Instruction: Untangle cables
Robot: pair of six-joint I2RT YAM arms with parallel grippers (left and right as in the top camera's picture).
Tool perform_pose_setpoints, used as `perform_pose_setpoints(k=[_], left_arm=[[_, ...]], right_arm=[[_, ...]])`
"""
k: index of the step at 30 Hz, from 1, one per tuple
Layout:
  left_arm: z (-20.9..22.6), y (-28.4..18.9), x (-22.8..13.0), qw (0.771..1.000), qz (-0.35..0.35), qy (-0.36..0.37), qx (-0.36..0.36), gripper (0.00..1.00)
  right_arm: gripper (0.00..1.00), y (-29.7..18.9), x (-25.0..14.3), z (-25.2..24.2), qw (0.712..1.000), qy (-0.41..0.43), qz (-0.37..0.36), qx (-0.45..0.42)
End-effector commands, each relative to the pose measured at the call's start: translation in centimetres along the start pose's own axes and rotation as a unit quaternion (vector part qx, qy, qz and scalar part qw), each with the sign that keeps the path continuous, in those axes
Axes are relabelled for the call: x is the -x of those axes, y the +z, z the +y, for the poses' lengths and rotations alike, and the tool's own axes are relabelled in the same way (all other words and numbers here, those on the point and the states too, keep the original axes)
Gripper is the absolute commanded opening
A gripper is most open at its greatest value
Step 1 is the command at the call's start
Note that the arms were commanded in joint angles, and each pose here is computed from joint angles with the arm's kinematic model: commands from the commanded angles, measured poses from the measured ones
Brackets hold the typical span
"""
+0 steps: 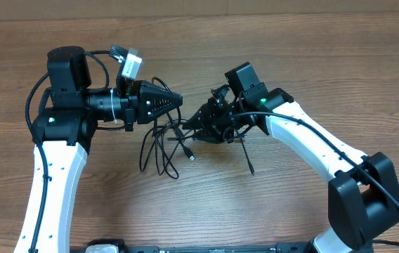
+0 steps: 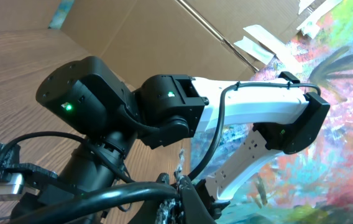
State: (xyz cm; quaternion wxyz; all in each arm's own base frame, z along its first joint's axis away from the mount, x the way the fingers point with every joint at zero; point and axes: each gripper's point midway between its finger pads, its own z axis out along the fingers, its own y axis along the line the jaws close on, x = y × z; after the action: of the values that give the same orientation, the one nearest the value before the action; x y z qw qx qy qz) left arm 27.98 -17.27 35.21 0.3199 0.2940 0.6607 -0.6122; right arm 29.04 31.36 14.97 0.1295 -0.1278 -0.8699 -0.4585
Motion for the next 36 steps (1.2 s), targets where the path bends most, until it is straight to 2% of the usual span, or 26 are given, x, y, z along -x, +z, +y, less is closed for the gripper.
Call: perform_pose_setpoints(k=[1,2,10,14,19,22,25,27,33,36], left_arm=[[0.0,-0.1,0.0,1.0,0.0,0.008,-0.008,0.04],[0.0,-0.1,0.0,1.0,0.0,0.008,-0.008,0.04],[0.0,-0.1,-0.1,1.0,0.0,0.002,-0.008,0.04],[0.0,-0.1,-0.1,1.0,0.0,0.002,-0.008,0.04],[0.1,-0.1,-0.1,1.0,0.0,0.002,-0.008,0.04],[0.1,-0.1,-0.1,1.0,0.0,0.002,-0.008,0.04],[0.3,-0.1,-0.2,1.0,0.0,-0.001,-0.003,0.04],[1.2,-0.1,-0.5,1.0,0.001,-0.018,0.021,0.04],[3.4,-0.2,-1.2,0.996,0.005,-0.053,0.075,0.04],[4.8,-0.4,-1.7,0.991,0.009,-0.073,0.11,0.04]], right_arm=[[0.13,0.1,-0.6,0.3,1.0,-0.005,0.012,0.007],[0.04,0.1,-0.5,0.3,1.0,-0.006,0.01,0.006],[0.04,-0.5,-0.2,2.6,0.997,-0.054,0.017,0.053],[0.04,-2.0,-1.5,6.2,0.974,-0.167,0.06,0.142],[0.04,-3.5,-1.5,8.1,0.954,-0.228,0.062,0.186],[0.04,-3.8,-0.9,7.7,0.953,-0.236,0.05,0.183],[0.09,-3.6,-0.6,6.6,0.957,-0.233,0.045,0.167],[0.08,-3.1,-0.3,5.0,0.966,-0.214,0.038,0.137],[0.06,-1.9,-1.5,2.3,0.967,-0.234,0.052,0.089],[0.09,-1.0,-1.5,0.0,0.969,-0.24,0.042,0.031]])
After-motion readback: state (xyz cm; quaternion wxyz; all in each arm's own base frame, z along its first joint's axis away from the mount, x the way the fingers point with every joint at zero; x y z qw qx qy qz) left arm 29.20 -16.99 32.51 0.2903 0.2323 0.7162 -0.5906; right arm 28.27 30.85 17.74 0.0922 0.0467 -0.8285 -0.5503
